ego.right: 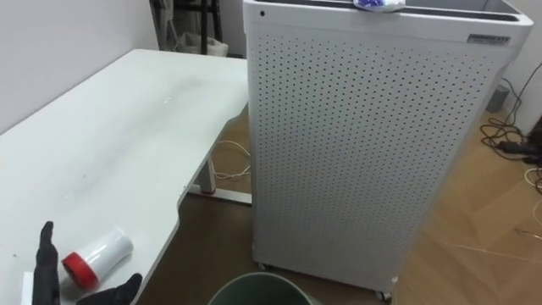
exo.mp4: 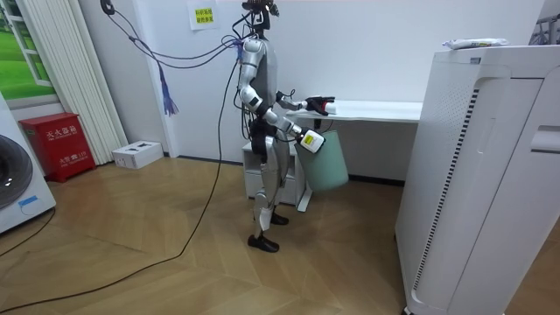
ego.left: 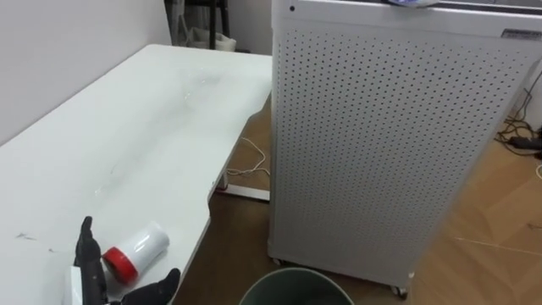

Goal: Pick garbage

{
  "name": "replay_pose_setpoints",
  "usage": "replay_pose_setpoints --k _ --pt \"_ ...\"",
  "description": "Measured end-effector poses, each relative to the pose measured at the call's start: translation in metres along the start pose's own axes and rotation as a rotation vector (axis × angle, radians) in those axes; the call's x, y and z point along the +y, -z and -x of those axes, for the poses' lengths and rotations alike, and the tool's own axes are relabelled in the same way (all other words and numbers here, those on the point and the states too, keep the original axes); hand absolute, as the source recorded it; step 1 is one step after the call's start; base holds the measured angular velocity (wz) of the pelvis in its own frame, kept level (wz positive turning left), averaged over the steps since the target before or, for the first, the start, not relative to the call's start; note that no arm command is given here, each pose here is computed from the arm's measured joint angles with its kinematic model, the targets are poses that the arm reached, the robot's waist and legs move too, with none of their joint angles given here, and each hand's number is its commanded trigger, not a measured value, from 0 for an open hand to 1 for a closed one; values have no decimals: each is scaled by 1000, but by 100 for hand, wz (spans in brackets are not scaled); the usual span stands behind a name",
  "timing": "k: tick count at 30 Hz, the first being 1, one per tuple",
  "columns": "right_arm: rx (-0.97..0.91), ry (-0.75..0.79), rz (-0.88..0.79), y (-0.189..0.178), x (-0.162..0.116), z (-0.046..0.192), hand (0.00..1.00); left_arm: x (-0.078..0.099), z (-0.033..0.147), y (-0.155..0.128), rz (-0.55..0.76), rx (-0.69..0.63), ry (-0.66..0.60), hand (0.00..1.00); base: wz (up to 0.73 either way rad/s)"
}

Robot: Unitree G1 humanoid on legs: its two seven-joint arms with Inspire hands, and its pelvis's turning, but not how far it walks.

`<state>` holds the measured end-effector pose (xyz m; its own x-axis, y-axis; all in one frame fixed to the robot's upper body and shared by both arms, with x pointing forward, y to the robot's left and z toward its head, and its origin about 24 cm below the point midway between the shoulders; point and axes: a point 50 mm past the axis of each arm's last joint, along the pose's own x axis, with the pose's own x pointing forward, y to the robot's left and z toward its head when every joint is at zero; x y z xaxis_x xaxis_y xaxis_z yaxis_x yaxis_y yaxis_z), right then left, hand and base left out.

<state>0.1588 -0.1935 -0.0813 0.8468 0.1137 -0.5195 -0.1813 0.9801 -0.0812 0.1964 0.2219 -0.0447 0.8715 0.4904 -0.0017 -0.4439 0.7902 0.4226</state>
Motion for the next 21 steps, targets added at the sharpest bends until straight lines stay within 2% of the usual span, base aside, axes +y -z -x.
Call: replay_pose_setpoints --k 1,2,3,9,16,21 --pt "-1 0 0 0 0 0 100 0 0 0 0 1 -3 52 0" --pt "-1 0 2 0 0 0 100 1 0 0 0 1 -8 85 0" --pt "-2 0 3 0 0 0 100 1 -1 1 -1 2 -10 100 0" --pt "-5 7 5 -2 -2 -1 100 1 -4 1 -2 -6 -2 100 -5" --pt "-11 11 8 -3 -2 -1 100 19 -28 0 -79 -1 -78 100 -2" --pt "-14 23 0 -4 -4 -1 100 25 -34 1 -114 5 -96 100 -3"
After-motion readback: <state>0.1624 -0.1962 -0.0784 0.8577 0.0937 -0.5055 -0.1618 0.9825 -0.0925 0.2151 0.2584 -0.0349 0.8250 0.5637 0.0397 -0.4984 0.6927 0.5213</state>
